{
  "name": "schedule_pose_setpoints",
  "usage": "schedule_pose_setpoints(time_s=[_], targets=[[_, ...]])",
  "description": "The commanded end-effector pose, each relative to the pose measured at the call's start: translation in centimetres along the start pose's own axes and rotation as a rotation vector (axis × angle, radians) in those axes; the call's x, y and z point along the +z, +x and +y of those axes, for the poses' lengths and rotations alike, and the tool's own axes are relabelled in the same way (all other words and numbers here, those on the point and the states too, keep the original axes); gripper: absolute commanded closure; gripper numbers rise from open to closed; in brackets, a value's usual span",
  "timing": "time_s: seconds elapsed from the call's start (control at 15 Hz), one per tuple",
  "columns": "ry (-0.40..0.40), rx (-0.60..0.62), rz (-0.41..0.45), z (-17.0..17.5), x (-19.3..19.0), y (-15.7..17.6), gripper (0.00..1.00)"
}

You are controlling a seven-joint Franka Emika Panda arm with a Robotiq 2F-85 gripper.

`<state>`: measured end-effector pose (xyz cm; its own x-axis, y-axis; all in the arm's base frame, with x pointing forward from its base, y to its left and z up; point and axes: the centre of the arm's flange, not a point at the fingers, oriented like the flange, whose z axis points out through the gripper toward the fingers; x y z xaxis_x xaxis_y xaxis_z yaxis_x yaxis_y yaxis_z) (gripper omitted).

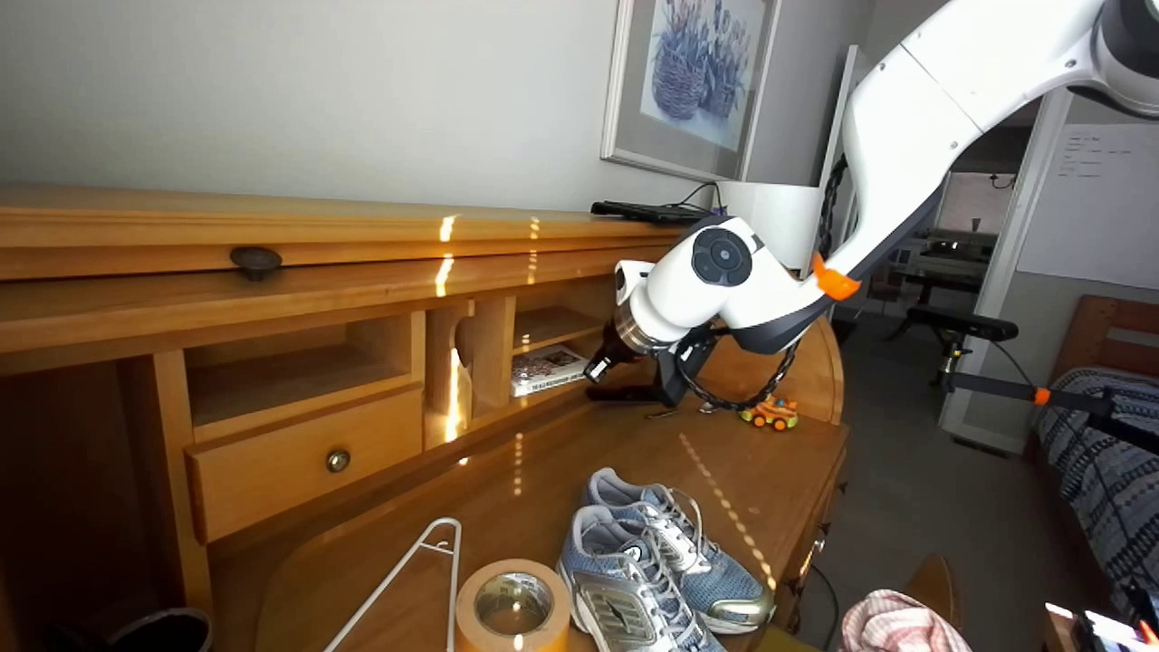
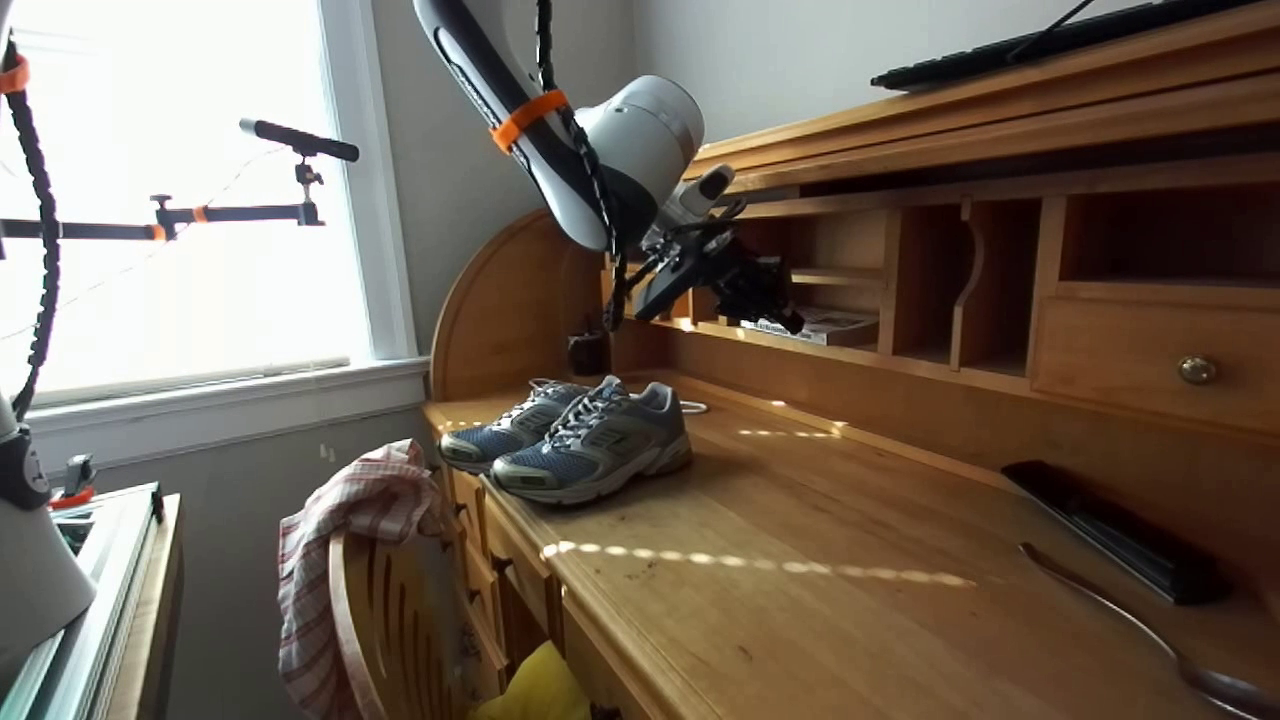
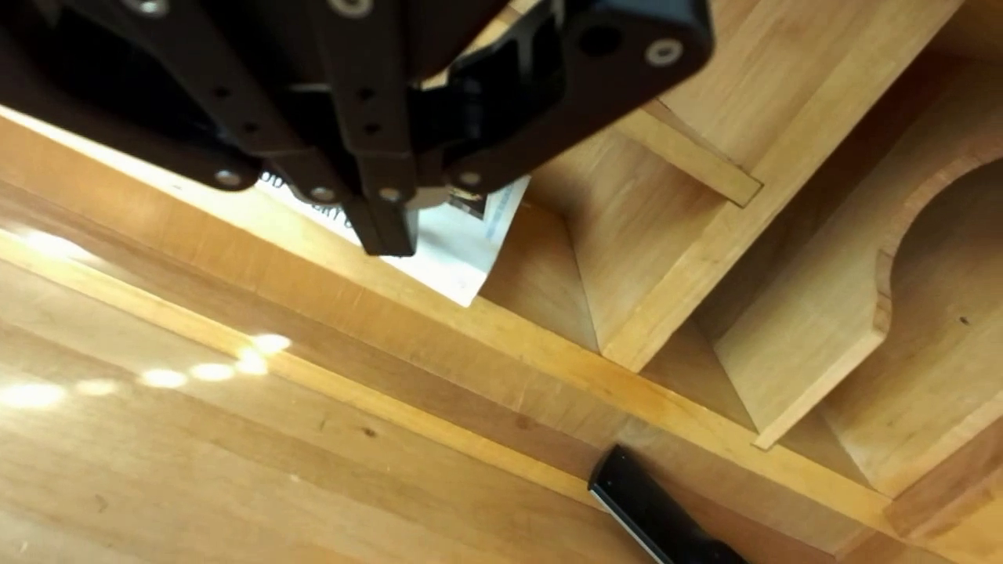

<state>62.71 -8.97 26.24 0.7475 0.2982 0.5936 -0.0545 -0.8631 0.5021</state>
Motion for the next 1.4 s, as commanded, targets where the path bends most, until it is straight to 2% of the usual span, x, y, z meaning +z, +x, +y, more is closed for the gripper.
schedule_pose_setpoints(time_s=[0.0, 0.87, 1.0, 1.07, 1.33], targets=[[0.008, 0.034, -0.033, 0.5, 1.1, -0.3, 1.0], [-0.007, 0.087, -0.037, 1.7, 3.7, -0.2, 1.0], [-0.01, 0.098, -0.049, 1.7, 2.7, -0.5, 1.0], [-0.009, 0.11, -0.081, 1.7, 1.5, -0.8, 1.0], [0.0, 0.141, -0.095, 1.7, -3.5, -2.1, 1.0]])
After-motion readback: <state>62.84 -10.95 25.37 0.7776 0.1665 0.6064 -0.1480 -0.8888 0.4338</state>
